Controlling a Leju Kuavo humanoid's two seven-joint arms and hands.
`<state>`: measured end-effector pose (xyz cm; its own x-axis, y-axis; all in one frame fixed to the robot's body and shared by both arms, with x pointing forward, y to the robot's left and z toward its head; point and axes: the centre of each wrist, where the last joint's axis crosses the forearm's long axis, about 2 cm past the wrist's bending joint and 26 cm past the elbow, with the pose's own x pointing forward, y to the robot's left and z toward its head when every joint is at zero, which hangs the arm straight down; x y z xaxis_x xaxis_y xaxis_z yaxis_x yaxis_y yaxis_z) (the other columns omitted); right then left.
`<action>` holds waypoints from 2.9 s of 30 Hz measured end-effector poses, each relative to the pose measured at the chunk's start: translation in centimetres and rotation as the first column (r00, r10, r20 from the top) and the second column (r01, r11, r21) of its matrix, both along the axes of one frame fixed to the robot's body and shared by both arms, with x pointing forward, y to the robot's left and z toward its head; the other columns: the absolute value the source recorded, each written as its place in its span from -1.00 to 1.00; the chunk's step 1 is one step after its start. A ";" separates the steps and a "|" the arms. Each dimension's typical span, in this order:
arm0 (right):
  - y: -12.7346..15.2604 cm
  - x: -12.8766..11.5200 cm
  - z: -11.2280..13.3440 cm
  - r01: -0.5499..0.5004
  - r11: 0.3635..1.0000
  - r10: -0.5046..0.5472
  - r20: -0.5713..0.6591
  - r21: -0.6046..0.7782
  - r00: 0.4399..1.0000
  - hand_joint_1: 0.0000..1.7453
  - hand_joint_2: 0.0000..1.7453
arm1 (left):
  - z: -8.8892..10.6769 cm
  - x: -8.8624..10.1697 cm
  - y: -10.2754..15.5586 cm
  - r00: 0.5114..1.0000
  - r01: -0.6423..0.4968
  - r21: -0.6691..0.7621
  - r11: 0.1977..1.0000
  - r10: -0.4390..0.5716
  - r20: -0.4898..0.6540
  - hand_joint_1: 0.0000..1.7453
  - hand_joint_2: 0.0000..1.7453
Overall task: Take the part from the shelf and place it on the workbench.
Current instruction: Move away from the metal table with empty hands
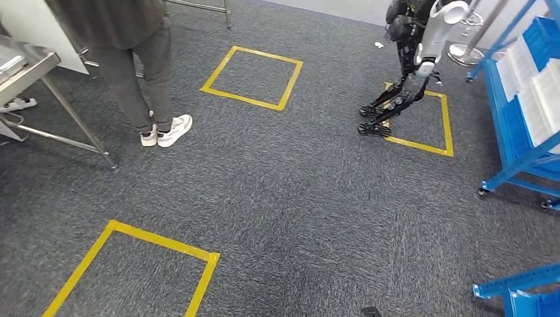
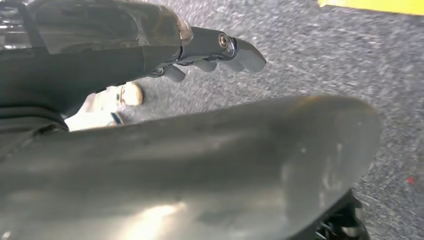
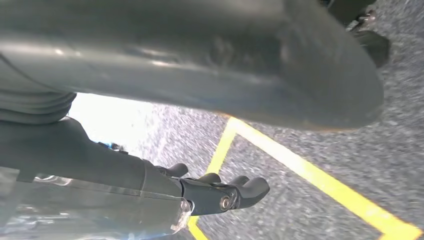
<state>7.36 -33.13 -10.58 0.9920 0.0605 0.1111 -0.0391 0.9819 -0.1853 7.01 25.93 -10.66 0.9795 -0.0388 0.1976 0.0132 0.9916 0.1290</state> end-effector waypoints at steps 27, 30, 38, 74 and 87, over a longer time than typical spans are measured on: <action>-0.4 0.6 0.1 0.004 1.000 -0.004 0.015 -0.005 1.000 -1.00 -1.00 | 0.0 -0.1 -0.2 1.000 -0.003 -0.004 1.000 0.003 -0.013 -1.00 -1.00; -0.3 0.1 0.0 0.007 1.000 -0.007 0.002 -0.002 1.000 -1.00 -1.00 | 0.0 0.0 -0.1 1.000 -0.005 -0.002 1.000 0.005 -0.014 -1.00 -1.00; -0.6 -0.3 0.0 0.013 1.000 -0.013 -0.010 -0.007 1.000 -1.00 -1.00 | 0.1 0.6 -0.3 1.000 -0.004 -0.008 1.000 0.004 -0.002 -1.00 -1.00; -0.2 0.3 0.1 0.024 1.000 -0.024 -0.003 0.003 1.000 -1.00 -1.00 | 0.1 0.3 -0.1 1.000 -0.004 -0.003 1.000 0.004 -0.007 -1.00 -1.00; -0.2 0.5 0.1 0.027 1.000 -0.027 0.003 0.003 1.000 -1.00 -1.00 | 0.0 0.1 0.1 1.000 -0.005 0.000 1.000 0.005 -0.010 -1.00 -1.00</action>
<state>7.83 -33.32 -10.48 0.9928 0.0331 0.1147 -0.0117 0.9831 -0.1825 7.06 26.02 -10.65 0.9816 -0.0342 0.1879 0.0098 0.9916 0.1292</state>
